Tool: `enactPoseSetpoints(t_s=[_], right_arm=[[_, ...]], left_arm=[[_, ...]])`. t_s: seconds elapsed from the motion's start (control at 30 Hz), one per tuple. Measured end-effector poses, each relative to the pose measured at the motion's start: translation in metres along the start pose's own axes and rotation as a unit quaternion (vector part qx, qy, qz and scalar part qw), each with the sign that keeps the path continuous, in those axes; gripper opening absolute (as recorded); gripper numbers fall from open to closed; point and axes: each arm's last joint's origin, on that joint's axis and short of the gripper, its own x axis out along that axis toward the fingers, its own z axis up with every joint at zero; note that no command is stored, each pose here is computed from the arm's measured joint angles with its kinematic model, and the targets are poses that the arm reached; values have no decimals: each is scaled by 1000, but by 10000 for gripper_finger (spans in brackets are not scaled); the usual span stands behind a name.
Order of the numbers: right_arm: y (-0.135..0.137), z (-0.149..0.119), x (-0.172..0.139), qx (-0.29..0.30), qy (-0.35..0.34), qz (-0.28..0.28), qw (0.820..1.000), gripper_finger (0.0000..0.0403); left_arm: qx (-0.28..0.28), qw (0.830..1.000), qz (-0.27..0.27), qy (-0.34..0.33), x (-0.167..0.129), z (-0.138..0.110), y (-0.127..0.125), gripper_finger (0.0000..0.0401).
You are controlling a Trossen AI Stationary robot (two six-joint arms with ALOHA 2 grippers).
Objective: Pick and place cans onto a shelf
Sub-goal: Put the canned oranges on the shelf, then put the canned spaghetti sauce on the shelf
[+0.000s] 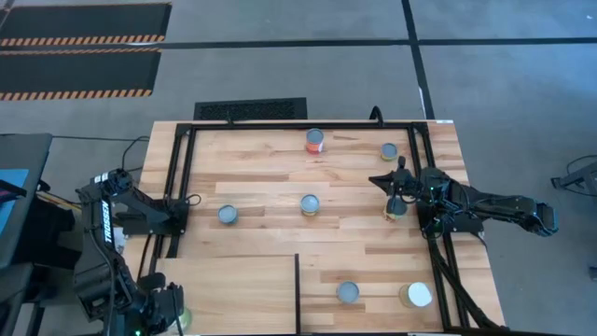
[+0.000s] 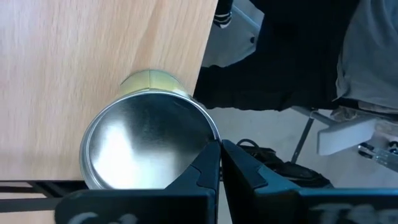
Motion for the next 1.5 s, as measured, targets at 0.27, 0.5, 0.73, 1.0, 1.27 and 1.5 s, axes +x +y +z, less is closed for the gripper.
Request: enactPoseSetpoints(t_s=[0.27, 0.5, 0.73, 1.0, 1.27, 1.5], right_arm=[[0, 0, 0, 0, 0, 0, 1000, 29], [0, 0, 0, 0, 0, 0, 1000, 29], [0, 0, 0, 0, 0, 0, 1000, 29], [0, 0, 0, 0, 0, 0, 1000, 29], [0, 0, 0, 0, 0, 0, 1000, 29], [0, 0, 0, 0, 0, 0, 1000, 29]], left_arm=[[-9, 1000, 0, -5, 0, 0, 0, 3], [-18, 1000, 0, -5, 0, 0, 0, 49], [5, 1000, -1, 8, 0, 0, 0, 69], [126, 984, 68, -103, -21, 7, 11, 32], [237, 912, 185, -279, -43, 38, 39, 1], [256, 871, 234, -347, -26, 76, 89, 0]])
